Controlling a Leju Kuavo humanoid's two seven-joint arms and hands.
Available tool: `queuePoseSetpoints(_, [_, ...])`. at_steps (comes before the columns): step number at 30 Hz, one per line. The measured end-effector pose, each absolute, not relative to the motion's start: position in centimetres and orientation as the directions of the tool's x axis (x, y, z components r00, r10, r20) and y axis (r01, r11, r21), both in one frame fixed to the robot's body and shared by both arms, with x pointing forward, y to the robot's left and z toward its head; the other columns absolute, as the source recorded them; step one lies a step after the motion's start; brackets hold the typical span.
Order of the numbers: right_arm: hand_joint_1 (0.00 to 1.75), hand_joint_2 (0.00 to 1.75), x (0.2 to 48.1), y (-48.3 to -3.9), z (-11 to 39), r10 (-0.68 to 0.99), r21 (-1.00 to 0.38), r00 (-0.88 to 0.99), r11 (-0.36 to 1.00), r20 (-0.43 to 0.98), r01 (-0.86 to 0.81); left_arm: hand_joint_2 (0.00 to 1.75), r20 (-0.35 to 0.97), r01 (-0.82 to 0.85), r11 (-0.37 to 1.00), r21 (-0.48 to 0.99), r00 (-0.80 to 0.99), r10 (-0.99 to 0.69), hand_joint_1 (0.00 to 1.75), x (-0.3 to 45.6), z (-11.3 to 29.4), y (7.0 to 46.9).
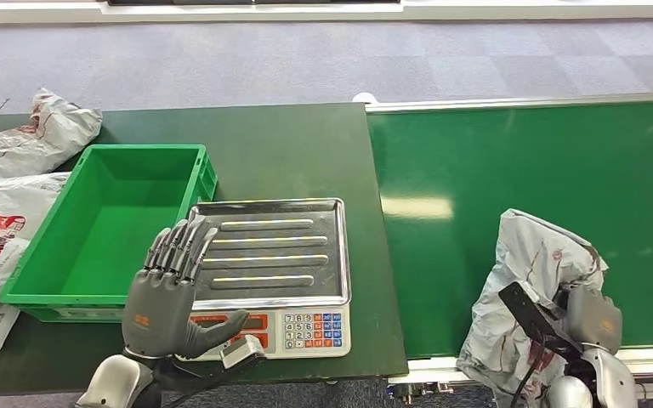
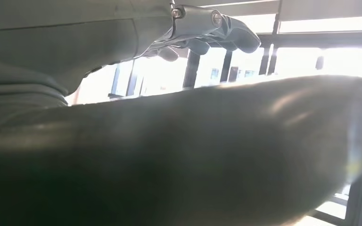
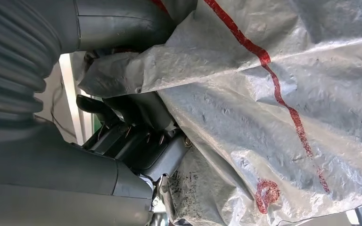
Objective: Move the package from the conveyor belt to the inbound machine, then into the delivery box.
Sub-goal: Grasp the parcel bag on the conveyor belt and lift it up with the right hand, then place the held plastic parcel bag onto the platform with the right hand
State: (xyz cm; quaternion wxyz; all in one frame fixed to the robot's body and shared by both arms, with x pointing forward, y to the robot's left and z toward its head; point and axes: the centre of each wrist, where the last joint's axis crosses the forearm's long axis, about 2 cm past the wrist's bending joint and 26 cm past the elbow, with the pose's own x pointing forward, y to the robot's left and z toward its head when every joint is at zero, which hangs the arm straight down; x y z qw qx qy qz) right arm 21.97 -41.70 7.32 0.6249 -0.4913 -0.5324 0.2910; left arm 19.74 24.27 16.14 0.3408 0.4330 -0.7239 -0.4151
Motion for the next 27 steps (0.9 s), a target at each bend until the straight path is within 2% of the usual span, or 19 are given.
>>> queuePoseSetpoints(8, [1.75,1.75,23.1,-43.6,10.5,0.935,-0.94,0.175,0.272,0.31,0.207,0.0,0.141,-0.349,0.296,0.889,-0.407,-0.902,0.0,19.9,16.4,24.3])
queuePoseSetpoints(14, [1.75,1.75,27.9,-41.6,14.0,0.957,-0.94,0.013,0.282,0.29,0.191,0.0,0.156,-0.352,0.329,0.876,-0.438,-0.886,0.0,21.2,16.8,23.3])
queuePoseSetpoints(19, [1.75,1.75,35.5,-37.2,18.3,0.945,-0.939,-0.193,0.296,0.262,0.174,0.0,0.12,-0.367,0.303,0.879,-0.445,-0.887,0.0,23.5,17.2,22.4])
queuePoseSetpoints(23, [1.75,1.75,42.0,-31.3,23.8,0.923,-0.951,-0.34,0.253,0.182,0.176,0.0,0.093,-0.373,0.285,0.883,-0.457,-0.885,0.0,24.6,17.3,21.7])
queuePoseSetpoints(27, [1.75,1.75,45.8,-25.8,29.7,0.888,-0.964,-0.447,0.204,0.109,0.172,0.0,0.1,-0.357,0.291,0.887,-0.468,-0.878,0.0,25.0,16.8,21.3])
